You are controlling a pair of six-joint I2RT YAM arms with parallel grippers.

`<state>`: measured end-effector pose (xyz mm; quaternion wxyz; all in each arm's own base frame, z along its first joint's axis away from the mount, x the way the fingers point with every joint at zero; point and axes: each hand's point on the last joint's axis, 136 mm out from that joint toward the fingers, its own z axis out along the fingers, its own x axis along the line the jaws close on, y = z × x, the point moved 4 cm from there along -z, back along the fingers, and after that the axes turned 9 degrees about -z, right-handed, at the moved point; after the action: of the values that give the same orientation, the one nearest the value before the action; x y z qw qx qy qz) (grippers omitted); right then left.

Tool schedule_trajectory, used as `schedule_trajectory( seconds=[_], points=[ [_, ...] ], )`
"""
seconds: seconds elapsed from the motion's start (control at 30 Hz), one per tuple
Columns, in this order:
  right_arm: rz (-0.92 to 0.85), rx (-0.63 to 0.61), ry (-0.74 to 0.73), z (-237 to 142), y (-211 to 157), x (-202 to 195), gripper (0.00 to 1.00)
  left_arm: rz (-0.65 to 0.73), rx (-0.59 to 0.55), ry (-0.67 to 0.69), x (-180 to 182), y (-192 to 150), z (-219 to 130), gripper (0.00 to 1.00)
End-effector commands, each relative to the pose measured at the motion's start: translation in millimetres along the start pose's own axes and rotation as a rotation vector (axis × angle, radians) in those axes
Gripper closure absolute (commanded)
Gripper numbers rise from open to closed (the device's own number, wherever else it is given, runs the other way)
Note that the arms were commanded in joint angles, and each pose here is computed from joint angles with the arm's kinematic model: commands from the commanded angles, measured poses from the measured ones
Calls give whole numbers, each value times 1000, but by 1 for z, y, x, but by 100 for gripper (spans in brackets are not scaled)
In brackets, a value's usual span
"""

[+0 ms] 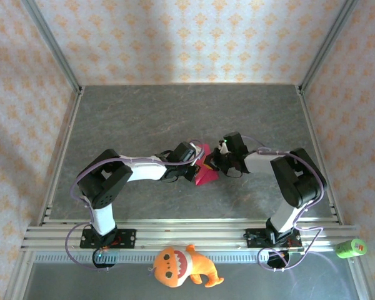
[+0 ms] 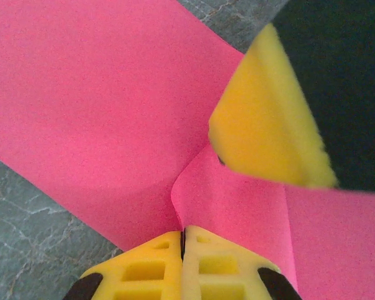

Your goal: Fold a paper plane with a square sheet of paper (pick it up from the middle)

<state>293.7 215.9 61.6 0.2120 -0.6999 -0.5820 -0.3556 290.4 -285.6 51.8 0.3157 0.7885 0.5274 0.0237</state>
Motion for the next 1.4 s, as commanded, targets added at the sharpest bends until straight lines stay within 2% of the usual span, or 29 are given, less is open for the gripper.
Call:
schedule_trajectory(
  seconds=[0.0, 0.17, 0.37, 0.47, 0.63, 0.87, 1.17, 1.37],
  points=[
    [38, 8, -131, 6, -5, -35, 100, -11, 73, 48, 10, -25, 2, 100],
    [80, 2, -147, 4, -6, -53, 100, -8, 78, 53, 11, -26, 2, 100],
    [23, -42, -15, -15, 16, -12, 100, -5, 83, 63, 12, -27, 3, 100],
    [-4, -63, -2, -20, 23, -3, 100, -5, 82, 61, 12, -26, 3, 100],
    [44, -34, -47, -8, 15, -26, 100, -6, 78, 58, 10, -25, 2, 100],
    [83, -54, -158, -8, 9, -55, 100, 6, 83, 64, 11, -25, 2, 100],
    [24, -152, -70, -31, 28, -18, 100, -1, 76, 58, 11, -25, 0, 100],
    [7, -100, 36, -28, 19, 2, 100, -1, 65, 55, 10, -22, -1, 100]
  ],
)
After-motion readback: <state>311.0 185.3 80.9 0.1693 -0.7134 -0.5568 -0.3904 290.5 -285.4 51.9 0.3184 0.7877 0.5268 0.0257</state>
